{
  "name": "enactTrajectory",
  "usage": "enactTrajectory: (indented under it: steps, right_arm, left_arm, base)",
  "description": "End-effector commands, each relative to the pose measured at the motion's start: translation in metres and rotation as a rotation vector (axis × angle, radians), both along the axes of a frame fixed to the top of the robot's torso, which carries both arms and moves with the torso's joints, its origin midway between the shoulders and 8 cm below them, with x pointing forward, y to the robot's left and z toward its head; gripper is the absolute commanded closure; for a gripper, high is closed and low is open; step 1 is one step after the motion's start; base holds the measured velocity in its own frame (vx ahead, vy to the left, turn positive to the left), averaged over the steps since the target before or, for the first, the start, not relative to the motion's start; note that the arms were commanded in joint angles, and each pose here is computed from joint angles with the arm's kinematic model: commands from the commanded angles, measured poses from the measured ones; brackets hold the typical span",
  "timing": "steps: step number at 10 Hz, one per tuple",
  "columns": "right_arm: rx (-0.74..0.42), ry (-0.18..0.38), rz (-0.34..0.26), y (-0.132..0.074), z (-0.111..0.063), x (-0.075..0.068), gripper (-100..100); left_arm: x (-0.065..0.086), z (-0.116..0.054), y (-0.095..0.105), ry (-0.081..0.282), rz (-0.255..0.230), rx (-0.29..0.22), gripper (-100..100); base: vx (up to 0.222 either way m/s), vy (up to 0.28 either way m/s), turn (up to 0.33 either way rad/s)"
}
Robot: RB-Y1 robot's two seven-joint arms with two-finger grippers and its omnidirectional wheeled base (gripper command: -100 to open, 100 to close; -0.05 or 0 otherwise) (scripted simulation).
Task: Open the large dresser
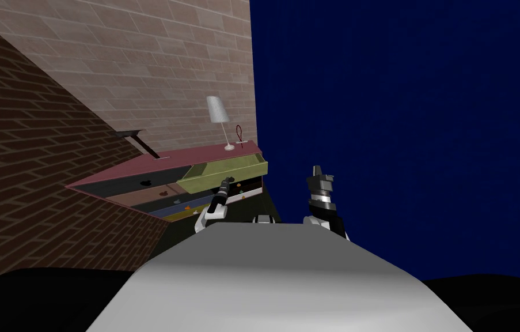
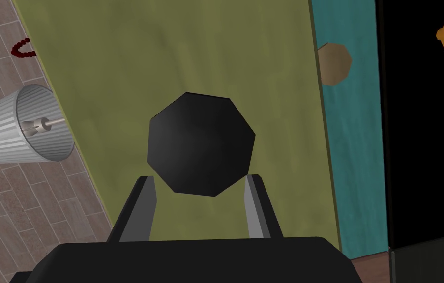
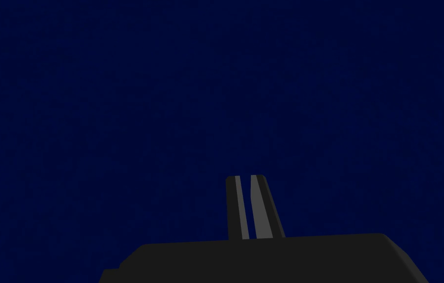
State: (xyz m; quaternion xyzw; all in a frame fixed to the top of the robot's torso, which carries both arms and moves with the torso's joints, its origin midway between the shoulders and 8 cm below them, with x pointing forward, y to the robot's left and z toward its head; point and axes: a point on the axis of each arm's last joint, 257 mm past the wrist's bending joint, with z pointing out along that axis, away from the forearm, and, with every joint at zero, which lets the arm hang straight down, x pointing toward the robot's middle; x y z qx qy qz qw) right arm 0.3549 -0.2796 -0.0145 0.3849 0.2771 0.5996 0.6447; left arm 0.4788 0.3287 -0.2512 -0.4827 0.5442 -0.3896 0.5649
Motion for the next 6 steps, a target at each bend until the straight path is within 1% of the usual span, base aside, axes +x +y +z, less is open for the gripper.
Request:
enactTrajectory:
  steps: [1,4,5,6]
  right_arm:
    - [0.000,0.000,0.000,0.000,0.000,0.000,0]
    - [0.000,0.000,0.000,0.000,0.000,0.000,0]
    - [0.000,0.000,0.000,0.000,0.000,0.000,0]
    - [0.000,0.000,0.000,0.000,0.000,0.000,0]
  left_arm:
    - [-0.003,-0.001,-0.002,0.003,-0.003,0.000,100]
    - [-0.007,0.001,-0.006,-0.003,-0.009,0.000,100]
    - [-0.008,0.010,-0.003,0.002,-0.005,-0.001,-100]
    - [-0.009,0.015,-0.003,0.001,-0.003,-0.001,-100]
  base:
    - [-0.110,-0.039,0.019]
    - [-0.174,-0.053,0.015]
    - [-0.075,-0.028,-0.011]
    - [0.028,0.002,-0.017]
